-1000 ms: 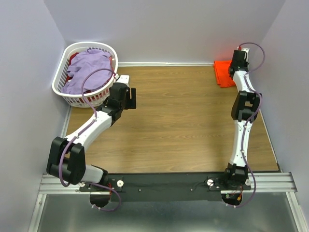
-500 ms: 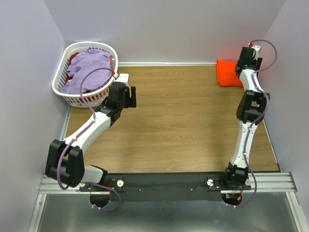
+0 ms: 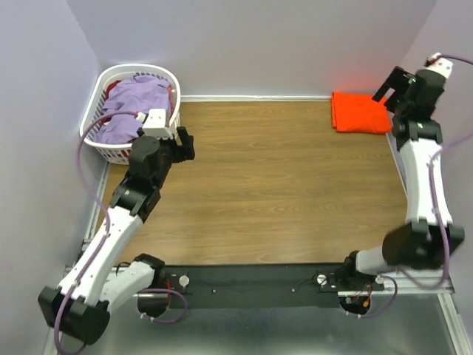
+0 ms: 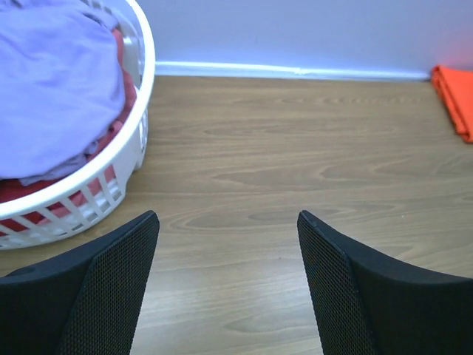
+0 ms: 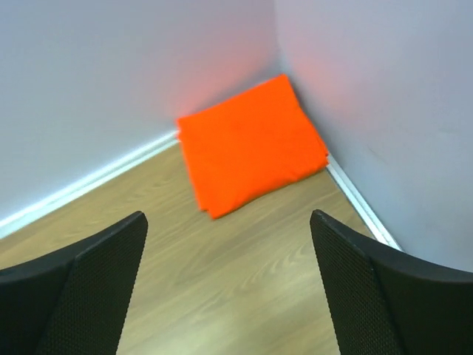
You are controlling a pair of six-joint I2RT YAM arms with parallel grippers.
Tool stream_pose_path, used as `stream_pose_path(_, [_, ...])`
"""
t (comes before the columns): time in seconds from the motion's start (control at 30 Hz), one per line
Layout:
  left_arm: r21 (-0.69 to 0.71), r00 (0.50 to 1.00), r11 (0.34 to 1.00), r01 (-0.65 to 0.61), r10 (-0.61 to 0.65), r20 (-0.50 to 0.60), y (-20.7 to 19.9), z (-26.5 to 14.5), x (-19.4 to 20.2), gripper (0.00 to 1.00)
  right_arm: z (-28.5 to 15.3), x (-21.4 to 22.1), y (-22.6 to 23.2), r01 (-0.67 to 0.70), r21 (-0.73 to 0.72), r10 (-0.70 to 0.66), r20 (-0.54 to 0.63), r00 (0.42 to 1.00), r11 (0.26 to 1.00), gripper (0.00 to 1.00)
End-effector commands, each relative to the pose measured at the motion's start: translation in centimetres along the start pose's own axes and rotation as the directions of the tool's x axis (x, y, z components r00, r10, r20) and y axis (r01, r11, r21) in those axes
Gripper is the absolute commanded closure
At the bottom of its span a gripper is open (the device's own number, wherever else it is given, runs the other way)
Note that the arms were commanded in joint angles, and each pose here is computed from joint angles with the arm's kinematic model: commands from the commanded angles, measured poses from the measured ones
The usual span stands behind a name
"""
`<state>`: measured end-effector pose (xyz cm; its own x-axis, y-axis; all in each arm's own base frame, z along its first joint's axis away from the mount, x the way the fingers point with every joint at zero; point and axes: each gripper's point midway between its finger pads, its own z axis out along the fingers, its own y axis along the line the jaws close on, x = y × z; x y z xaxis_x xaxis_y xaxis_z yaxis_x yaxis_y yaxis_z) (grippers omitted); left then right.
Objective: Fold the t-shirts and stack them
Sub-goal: Reset both grippers
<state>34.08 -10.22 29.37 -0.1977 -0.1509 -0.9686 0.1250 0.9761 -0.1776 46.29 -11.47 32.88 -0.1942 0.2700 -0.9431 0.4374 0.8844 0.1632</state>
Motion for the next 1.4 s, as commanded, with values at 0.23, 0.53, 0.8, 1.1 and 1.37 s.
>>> stream_pose_path(0.23, [-0.150,0.976,0.986,0.076,-0.043,0.213,4.2,-12.1,-8.6,0.12,-27.5,-8.6,-1.4,-0.108,-0.246,0.197,0.376,0.905,0.963,0.00])
stream_pose_path(0.53, [-0.195,0.919,0.967,0.163,-0.077,0.386,7.4,-18.9,-8.8,0.02,-35.8,-5.0,-5.7,-0.090,-0.294,0.237,0.517,0.823,0.952,0.00])
stream_pose_path(0.8, [-0.165,0.848,0.955,0.247,-0.131,0.514,8.5,-22.1,-9.8,0.02,-35.6,-2.5,-5.6,-0.087,-0.336,0.255,0.496,0.830,0.938,0.00])
stream_pose_path(1.1, [-0.110,0.866,0.956,0.272,-0.193,0.461,7.3,-19.9,-7.8,0.02,-34.0,-0.7,-5.4,-0.083,-0.324,0.234,0.462,0.856,0.942,0.00])
stream_pose_path(1.37, [-0.111,0.858,0.948,0.297,-0.214,0.467,7.0,-18.0,-7.7,0.02,-33.6,-0.5,-5.9,-0.065,-0.288,0.200,0.471,0.859,0.955,0.00])
